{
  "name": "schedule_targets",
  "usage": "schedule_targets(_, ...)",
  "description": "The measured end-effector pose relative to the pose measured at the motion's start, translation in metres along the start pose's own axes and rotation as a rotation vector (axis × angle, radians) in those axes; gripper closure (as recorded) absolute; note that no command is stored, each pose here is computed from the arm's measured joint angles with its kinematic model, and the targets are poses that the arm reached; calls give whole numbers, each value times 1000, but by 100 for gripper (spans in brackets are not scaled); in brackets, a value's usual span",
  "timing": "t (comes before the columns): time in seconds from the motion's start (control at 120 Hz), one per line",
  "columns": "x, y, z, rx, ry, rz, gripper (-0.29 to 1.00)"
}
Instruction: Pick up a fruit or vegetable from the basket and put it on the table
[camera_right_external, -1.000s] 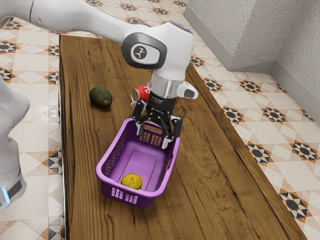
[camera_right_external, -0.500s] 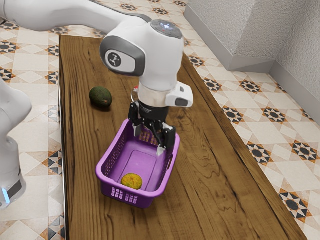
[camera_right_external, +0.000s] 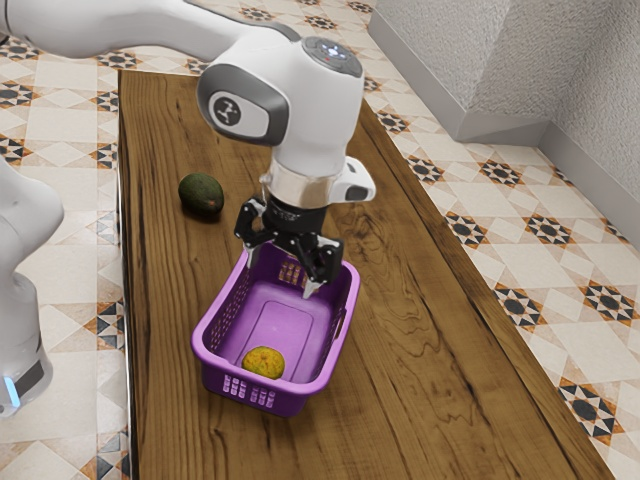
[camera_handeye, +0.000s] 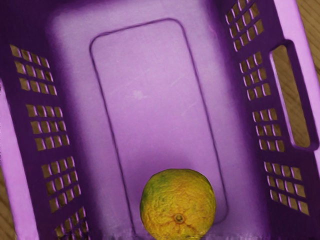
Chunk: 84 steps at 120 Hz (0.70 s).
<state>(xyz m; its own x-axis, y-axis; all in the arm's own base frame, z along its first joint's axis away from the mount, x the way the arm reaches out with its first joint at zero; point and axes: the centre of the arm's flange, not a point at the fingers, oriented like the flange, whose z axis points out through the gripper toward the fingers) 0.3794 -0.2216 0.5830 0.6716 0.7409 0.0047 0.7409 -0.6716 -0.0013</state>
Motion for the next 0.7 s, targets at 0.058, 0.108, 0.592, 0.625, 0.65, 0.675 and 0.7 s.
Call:
schedule_targets(0.058,-3,1,1,3,-8,-32,0)
schedule_targets(0.108,-5,1,2,6,-13,-60,0)
schedule_targets(0.592,-34,13,35,2,-16,-182,0)
schedule_targets(0.625,-33,13,35,-1,-17,-191,0)
schedule_targets(0.65,-32,13,35,-4,-18,-198,0)
schedule_targets(0.675,-32,13,35,-5,-19,-205,0)
schedule_targets(0.7,-31,13,36,-4,-19,-210,0)
